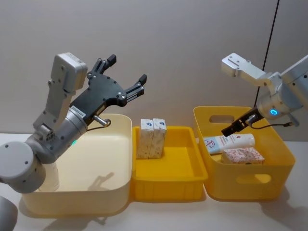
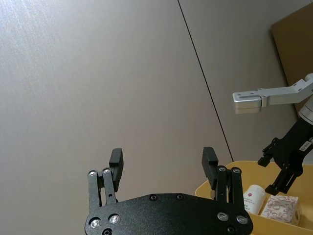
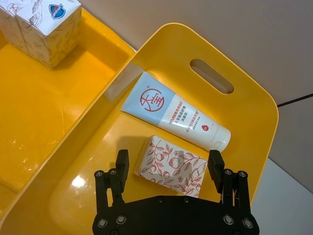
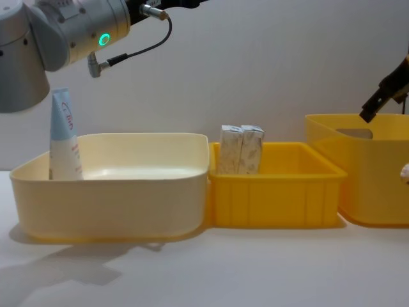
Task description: Bimanual collaborative sorting of washing and personal care products
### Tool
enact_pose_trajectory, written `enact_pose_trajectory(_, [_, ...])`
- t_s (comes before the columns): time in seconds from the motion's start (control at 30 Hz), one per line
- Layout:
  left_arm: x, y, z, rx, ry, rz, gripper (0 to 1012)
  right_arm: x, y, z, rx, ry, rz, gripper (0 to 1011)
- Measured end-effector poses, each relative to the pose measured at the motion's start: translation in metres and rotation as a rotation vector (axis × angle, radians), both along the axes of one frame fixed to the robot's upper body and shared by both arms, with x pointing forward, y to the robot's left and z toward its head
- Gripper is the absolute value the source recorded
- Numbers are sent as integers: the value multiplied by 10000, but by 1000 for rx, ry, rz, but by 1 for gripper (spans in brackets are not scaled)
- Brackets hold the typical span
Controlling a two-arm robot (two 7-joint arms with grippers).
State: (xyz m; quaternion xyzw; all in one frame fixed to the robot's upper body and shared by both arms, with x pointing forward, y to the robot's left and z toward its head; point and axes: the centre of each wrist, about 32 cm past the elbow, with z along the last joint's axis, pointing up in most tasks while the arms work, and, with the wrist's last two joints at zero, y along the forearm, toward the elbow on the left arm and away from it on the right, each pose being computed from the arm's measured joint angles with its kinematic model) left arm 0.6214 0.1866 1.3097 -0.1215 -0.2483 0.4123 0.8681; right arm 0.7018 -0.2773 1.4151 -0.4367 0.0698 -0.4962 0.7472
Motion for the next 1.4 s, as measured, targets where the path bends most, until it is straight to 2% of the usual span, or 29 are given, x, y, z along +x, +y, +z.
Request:
enact_pose_trajectory(1.03, [0, 0, 0, 0, 0, 0, 1003, 1, 1, 3, 3, 2, 0, 1001])
enact_pose_trajectory(1.4, [0, 0, 0, 0, 0, 0, 1003, -126, 40, 38, 9, -87, 2, 1001])
